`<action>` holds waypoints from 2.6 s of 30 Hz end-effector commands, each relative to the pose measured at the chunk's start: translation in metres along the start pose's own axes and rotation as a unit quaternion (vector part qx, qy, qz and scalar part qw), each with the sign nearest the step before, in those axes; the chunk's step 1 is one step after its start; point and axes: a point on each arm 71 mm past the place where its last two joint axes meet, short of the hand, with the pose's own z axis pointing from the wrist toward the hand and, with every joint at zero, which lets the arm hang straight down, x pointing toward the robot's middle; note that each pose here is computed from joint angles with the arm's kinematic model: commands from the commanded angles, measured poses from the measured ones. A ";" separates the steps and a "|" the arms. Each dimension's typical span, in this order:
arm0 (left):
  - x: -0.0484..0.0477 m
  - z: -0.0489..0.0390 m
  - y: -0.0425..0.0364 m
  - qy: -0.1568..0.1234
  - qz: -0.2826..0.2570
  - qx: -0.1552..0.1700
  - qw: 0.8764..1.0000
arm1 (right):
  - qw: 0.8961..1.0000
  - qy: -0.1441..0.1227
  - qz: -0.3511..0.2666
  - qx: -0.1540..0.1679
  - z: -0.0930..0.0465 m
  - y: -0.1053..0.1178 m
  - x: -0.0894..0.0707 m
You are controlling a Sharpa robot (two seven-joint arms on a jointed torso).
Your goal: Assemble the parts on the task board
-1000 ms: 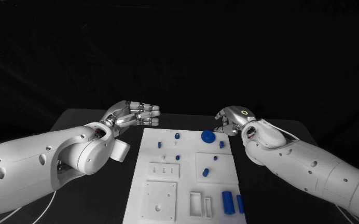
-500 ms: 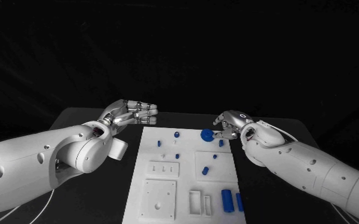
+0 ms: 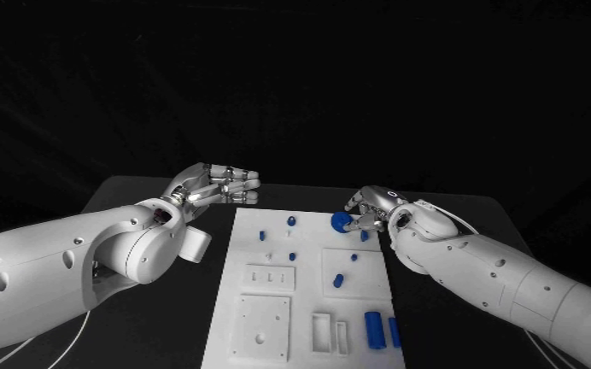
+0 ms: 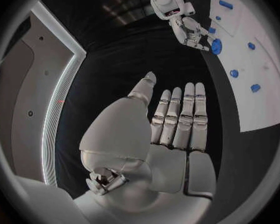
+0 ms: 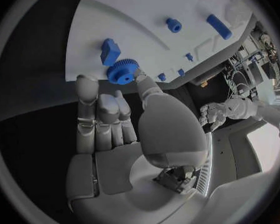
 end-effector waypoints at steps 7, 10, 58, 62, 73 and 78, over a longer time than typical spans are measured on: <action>0.0033 0.0016 -0.0012 0.008 -0.001 0.006 1.000 | 1.000 0.007 -0.002 0.001 0.003 -0.002 0.004; 0.0039 0.0017 -0.0012 0.009 -0.001 0.006 1.000 | 1.000 0.009 -0.001 0.000 0.004 0.000 0.006; 0.0050 0.0021 -0.0009 0.013 0.001 0.004 1.000 | 0.998 0.015 -0.050 -0.032 0.007 0.023 0.010; 0.0048 0.0015 -0.0010 0.013 0.001 0.004 1.000 | 0.997 -0.001 -0.058 -0.046 0.005 0.035 0.005; 0.0046 0.0001 -0.0014 0.012 0.001 0.004 1.000 | 0.990 -0.051 -0.087 -0.094 -0.005 0.075 -0.009; 0.0055 -0.0001 -0.0017 0.013 0.000 0.004 1.000 | 0.987 -0.058 -0.098 -0.115 -0.006 0.091 -0.009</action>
